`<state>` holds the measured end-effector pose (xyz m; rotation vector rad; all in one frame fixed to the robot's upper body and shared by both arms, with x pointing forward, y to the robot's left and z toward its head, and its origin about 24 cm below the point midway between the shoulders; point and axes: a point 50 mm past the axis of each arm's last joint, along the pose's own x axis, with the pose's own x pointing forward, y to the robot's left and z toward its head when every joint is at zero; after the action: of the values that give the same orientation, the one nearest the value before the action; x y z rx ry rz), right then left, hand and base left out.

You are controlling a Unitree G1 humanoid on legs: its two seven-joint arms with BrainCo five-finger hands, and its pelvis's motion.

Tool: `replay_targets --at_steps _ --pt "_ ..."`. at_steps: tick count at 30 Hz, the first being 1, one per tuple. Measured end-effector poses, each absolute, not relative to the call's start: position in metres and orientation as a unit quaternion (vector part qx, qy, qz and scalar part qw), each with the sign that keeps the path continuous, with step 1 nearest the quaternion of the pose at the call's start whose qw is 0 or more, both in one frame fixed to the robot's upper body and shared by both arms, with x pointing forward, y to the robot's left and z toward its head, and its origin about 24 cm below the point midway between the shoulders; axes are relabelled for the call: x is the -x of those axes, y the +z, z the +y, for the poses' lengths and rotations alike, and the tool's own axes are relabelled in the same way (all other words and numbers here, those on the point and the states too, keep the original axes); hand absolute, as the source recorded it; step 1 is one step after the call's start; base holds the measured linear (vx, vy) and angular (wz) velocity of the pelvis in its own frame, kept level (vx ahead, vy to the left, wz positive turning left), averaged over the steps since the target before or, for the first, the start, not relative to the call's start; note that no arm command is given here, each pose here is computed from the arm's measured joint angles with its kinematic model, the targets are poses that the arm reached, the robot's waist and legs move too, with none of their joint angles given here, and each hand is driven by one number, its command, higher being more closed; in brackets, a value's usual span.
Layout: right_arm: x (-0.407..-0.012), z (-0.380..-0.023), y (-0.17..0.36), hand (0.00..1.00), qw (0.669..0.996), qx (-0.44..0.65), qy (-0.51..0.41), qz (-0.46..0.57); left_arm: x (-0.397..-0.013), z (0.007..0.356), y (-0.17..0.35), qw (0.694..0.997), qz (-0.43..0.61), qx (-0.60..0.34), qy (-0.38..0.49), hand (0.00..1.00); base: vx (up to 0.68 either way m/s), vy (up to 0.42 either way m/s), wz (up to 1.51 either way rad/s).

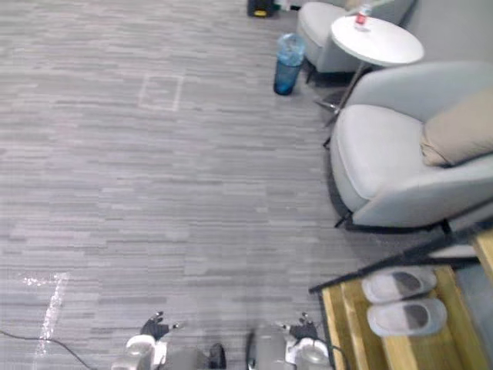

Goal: Organize the slippers on the shoe rack

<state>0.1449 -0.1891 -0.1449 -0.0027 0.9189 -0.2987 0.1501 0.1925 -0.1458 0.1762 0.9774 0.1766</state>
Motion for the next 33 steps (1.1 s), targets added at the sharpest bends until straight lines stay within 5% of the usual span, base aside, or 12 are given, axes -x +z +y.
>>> replay_targets --at_steps 7,13,21,33 --pt "-0.144 -0.191 -0.144 0.00 0.885 0.010 -0.140 0.443 -0.139 0.165 -0.152 0.871 0.480 -0.018 0.102 0.00 0.56 -0.032 0.82" --pt "-0.152 -0.172 -0.143 0.00 0.892 0.007 -0.115 0.437 -0.164 0.168 -0.137 0.898 0.425 -0.009 0.115 0.00 0.44 0.037 0.14" --pt "-0.130 -0.176 -0.153 0.00 0.869 0.006 -0.125 0.478 -0.160 0.166 -0.142 0.889 0.443 -0.009 0.118 0.00 0.52 0.234 0.32" --pt "-0.152 -0.189 -0.144 0.00 0.884 0.011 -0.136 0.446 -0.152 0.170 -0.150 0.870 0.482 -0.045 0.092 0.00 0.50 -0.016 0.08"
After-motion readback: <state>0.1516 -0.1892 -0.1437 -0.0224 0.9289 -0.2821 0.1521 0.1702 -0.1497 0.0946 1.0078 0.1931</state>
